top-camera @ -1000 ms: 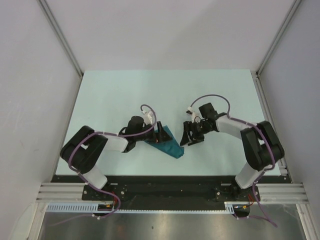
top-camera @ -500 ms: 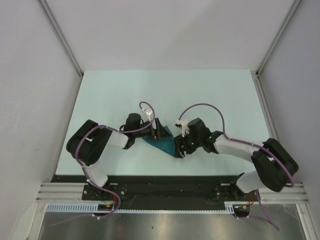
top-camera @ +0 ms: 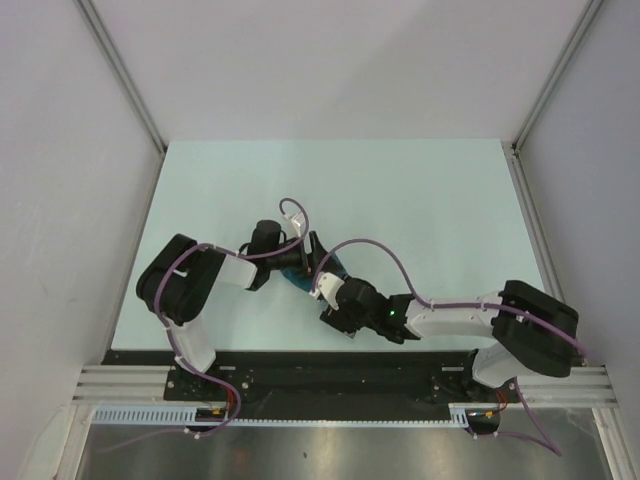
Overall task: Fold the napkin, place the utensils inside, and roll it up
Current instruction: Roll the napkin with the utensil
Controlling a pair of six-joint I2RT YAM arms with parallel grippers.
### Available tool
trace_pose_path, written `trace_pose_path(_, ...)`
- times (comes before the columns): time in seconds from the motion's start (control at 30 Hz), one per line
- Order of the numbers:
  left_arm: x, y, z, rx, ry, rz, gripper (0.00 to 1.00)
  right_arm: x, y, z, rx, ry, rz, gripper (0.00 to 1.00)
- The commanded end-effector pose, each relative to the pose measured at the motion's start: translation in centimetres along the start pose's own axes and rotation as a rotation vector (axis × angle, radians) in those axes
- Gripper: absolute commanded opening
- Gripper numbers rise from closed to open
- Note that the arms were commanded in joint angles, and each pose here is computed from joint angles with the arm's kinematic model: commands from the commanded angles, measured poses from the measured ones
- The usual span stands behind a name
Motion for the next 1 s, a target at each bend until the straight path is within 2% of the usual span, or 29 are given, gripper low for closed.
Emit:
trace_pose_path(0.0,-1.2,3.7,6.2,-0.162,-0.285,0.090,0.89,1.3,-1.1,-0.5,-0.129,0.157,0.015,0.73)
trace_pose_path(0.13,-1.3,3.7,6.1,-0.159,-0.281,0.090,0.89,1.9,-1.0,-0.6,-0.185,0.284,0.068,0.72)
trace_pose_path(0.3,-1.3,3.1,5.9,-0.147,-0.272,0.084,0.89,3.0,-0.2,-0.3,-0.250,0.300,0.119,0.69)
trace_pose_path(0.4,-1.3,3.0,5.7,-0.141,-0.265,0.085,0.89,3.5,0.1,-0.4,-0.247,0.261,0.131,0.63)
trace_pose_path(0.43,-1.3,3.0,5.7,-0.142,-0.263,0.087,0.89,3.6,0.2,-0.3,-0.248,0.240,0.146,0.54)
trace_pose_path(0.53,-1.3,2.6,5.4,-0.130,-0.247,0.082,0.89,3.9,0.4,-0.4,-0.240,0.127,0.187,0.41)
trace_pose_path(0.67,-1.5,1.3,3.6,-0.094,-0.205,0.041,0.89,4.1,-0.1,0.0,-0.211,-0.037,0.192,0.31)
trace_pose_path(0.8,-2.2,-2.2,1.0,-0.053,-0.162,-0.076,0.90,4.0,0.1,0.7,-0.146,-0.217,0.231,0.19)
trace_pose_path(0.87,-3.1,-4.1,0.2,-0.046,-0.162,-0.137,0.91,4.0,0.4,0.9,-0.118,-0.276,0.255,0.03)
trace_pose_path(0.9,-3.7,-5.7,-1.1,-0.013,-0.144,-0.184,0.92,3.9,0.3,0.9,-0.088,-0.323,0.256,0.00)
trace_pose_path(0.97,-5.2,-8.1,-1.8,-0.002,-0.167,-0.267,0.92,4.0,0.4,1.2,-0.049,-0.401,0.258,0.00)
Point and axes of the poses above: each gripper's point midway between its finger pads, its own x axis out along the fingers, its own z axis along the line the jaws close on, y = z × x, the point moved 9 cm from there along -x, back along the fingers, and after that the axes turned 7 degrees about -x, right-handed, at the moved point
